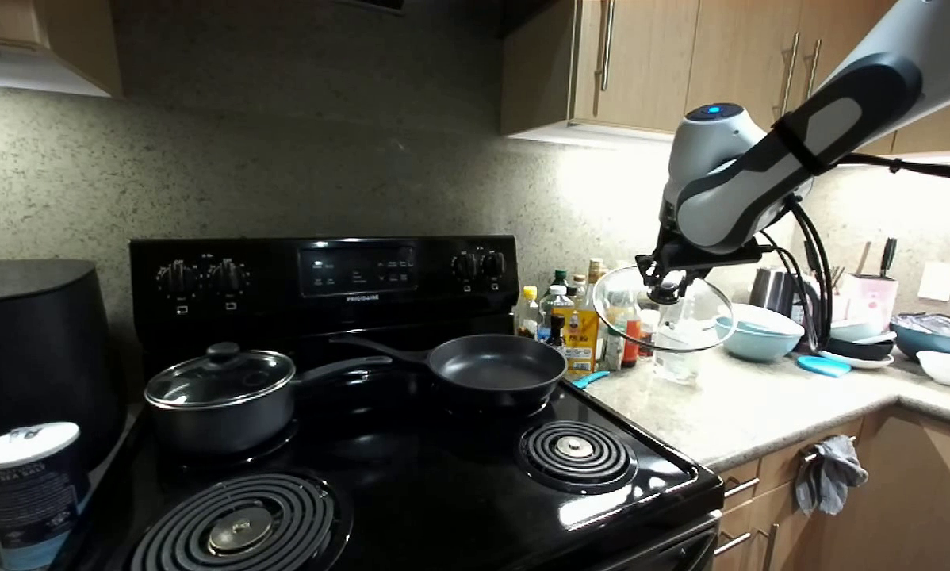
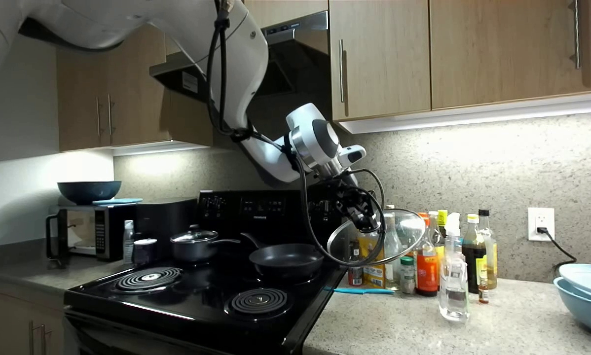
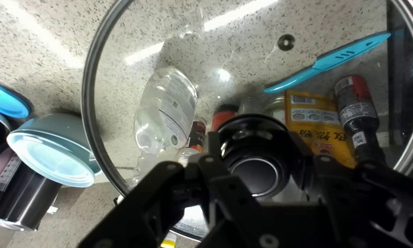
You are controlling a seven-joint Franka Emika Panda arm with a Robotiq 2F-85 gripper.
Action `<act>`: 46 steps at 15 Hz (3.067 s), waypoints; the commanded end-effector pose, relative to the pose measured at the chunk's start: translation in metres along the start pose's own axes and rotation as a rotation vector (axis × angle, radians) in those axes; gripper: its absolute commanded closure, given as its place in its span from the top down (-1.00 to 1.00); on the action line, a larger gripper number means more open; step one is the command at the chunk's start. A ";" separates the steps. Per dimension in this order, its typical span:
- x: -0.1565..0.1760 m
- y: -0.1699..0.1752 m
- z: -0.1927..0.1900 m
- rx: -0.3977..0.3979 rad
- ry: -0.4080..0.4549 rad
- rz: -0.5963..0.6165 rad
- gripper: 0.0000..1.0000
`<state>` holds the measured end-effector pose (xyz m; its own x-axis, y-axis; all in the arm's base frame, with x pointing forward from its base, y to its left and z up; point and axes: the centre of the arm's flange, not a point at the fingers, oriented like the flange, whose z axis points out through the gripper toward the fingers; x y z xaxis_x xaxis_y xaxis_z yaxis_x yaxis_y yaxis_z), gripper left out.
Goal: Pick up the glass lid from the countertop and put it on the black pan on the stove.
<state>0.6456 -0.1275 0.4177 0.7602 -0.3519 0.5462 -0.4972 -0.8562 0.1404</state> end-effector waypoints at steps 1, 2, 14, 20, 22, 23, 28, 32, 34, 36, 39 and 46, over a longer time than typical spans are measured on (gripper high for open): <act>-0.001 -0.024 -0.014 0.038 0.037 -0.096 -0.53; -0.004 -0.036 -0.019 0.046 0.046 -0.132 -0.53; -0.026 -0.137 -0.060 0.100 0.157 -0.459 -0.53; -0.046 -0.140 -0.036 0.088 0.069 -0.424 -0.03; -0.045 -0.147 -0.035 0.094 0.078 -0.449 -0.53; -0.046 -0.157 -0.035 0.104 0.086 -0.480 -0.53; -0.052 -0.206 -0.036 0.164 0.109 -0.646 -0.53; -0.053 -0.234 -0.037 0.212 0.116 -0.761 -0.53; -0.050 -0.247 -0.036 0.250 0.117 -0.808 -0.53; -0.047 -0.261 -0.035 0.288 0.120 -0.862 -0.53; -0.068 -0.264 -0.030 0.285 0.096 -0.862 -0.03; -0.062 -0.265 -0.021 0.318 0.060 -0.858 -0.53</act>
<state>0.7206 0.1364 0.3534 0.7719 0.4969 0.3965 0.3924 -0.8632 0.3177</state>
